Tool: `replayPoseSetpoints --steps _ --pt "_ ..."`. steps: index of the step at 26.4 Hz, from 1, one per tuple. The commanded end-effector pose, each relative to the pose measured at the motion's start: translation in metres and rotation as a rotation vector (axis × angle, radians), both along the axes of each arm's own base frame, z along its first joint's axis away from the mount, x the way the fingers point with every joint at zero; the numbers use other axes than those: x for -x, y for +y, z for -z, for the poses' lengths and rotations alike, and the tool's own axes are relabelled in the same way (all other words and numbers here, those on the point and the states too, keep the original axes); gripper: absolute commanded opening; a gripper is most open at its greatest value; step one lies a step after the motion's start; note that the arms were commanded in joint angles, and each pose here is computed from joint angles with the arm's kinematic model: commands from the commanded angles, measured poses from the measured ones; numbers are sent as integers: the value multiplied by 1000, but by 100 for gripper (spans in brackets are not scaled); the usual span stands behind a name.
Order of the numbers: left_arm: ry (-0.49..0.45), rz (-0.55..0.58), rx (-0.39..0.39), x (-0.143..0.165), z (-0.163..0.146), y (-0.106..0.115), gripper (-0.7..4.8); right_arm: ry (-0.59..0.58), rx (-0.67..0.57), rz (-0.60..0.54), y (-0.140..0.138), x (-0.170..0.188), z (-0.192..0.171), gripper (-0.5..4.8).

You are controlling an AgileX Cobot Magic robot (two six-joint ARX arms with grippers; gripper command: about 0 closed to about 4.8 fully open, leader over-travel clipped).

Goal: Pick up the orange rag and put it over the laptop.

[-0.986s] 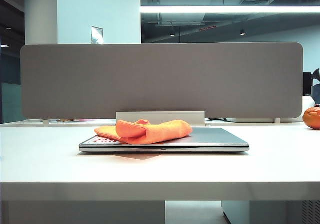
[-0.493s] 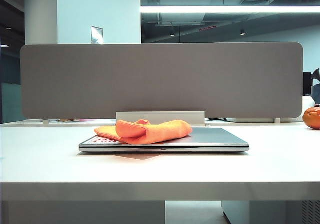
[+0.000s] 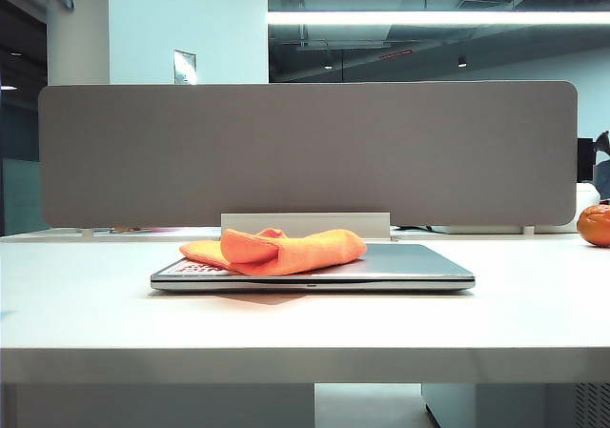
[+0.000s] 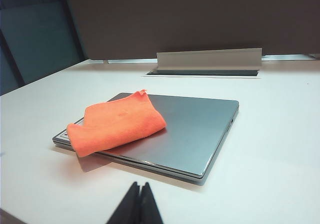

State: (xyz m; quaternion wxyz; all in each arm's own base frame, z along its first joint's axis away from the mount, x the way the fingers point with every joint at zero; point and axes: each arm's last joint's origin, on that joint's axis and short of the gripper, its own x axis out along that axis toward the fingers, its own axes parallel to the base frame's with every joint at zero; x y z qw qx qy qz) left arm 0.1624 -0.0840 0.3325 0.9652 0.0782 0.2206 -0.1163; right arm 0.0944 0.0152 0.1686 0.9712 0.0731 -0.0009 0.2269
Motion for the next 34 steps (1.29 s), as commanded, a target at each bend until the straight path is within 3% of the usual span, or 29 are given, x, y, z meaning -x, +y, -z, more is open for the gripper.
replayPoseSetpoints --steps 1,6,16,20,24,34 --pt "33 1 -10 0 11 0 -6 -8 -2 0 0 0 0 -5" --pt "87 2 -40 3 16 1 -6 -8 -2 0 0 0 0 -5" --pt "43 -43 -39 -1 14 3 -6 -8 -3 0 0 0 0 -5" --pt "12 -99 34 -8 19 18 -6 -8 -2 0 0 0 0 -5" --pt "-26 -166 115 -4 39 40 -6 -8 -2 -1 0 0 0 -5" --pt "-192 -303 162 26 104 70 -6 -8 -2 0 0 0 0 -5"
